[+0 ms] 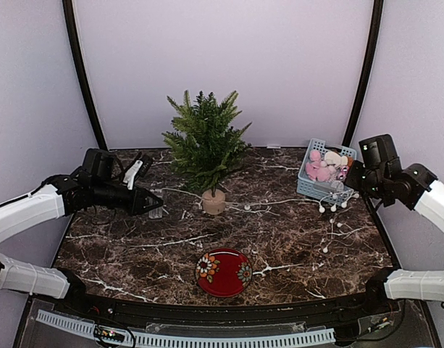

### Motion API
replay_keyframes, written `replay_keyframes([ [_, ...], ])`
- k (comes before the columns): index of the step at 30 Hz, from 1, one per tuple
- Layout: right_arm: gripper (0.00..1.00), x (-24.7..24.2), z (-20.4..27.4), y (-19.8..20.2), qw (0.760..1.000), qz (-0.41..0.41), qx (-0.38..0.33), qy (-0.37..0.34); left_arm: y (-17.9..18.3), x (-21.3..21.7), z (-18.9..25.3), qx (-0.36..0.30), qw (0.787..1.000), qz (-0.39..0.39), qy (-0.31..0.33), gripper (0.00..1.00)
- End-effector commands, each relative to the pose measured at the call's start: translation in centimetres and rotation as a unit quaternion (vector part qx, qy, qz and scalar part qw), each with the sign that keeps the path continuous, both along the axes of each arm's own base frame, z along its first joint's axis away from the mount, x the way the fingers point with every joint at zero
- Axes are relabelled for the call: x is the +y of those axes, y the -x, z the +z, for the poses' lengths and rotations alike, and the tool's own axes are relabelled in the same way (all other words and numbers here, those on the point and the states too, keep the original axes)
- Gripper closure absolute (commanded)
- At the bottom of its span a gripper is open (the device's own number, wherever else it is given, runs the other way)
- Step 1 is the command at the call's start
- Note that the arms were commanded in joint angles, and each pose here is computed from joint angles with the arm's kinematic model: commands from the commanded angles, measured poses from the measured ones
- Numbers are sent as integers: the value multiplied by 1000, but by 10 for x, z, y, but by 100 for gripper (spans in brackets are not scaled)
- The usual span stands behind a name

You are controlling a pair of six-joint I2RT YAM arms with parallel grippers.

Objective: Decorate the small christmas tree

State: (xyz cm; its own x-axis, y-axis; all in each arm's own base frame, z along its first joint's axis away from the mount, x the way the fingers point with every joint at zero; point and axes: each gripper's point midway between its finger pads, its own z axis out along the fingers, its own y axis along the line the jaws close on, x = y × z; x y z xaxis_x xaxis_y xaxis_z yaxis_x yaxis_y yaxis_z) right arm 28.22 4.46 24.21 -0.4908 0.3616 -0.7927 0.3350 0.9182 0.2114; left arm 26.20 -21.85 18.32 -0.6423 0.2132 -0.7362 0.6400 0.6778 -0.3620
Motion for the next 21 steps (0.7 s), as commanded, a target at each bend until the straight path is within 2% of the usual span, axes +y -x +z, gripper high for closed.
replay_keyframes([
  [1,100,0,6,-2,1000,-4,-21,-16,-14,-2,16,-29,1000,9,-1,100],
  [6,100,5,2,-3,999,8,-20,-24,-13,-5,20,-37,999,0,6,100],
  [14,100,7,18,1,998,27,-47,-30,19,-2,42,-82,995,-47,36,100],
  [21,100,7,10,3,998,28,-38,-34,33,13,34,-70,997,-37,-2,100],
])
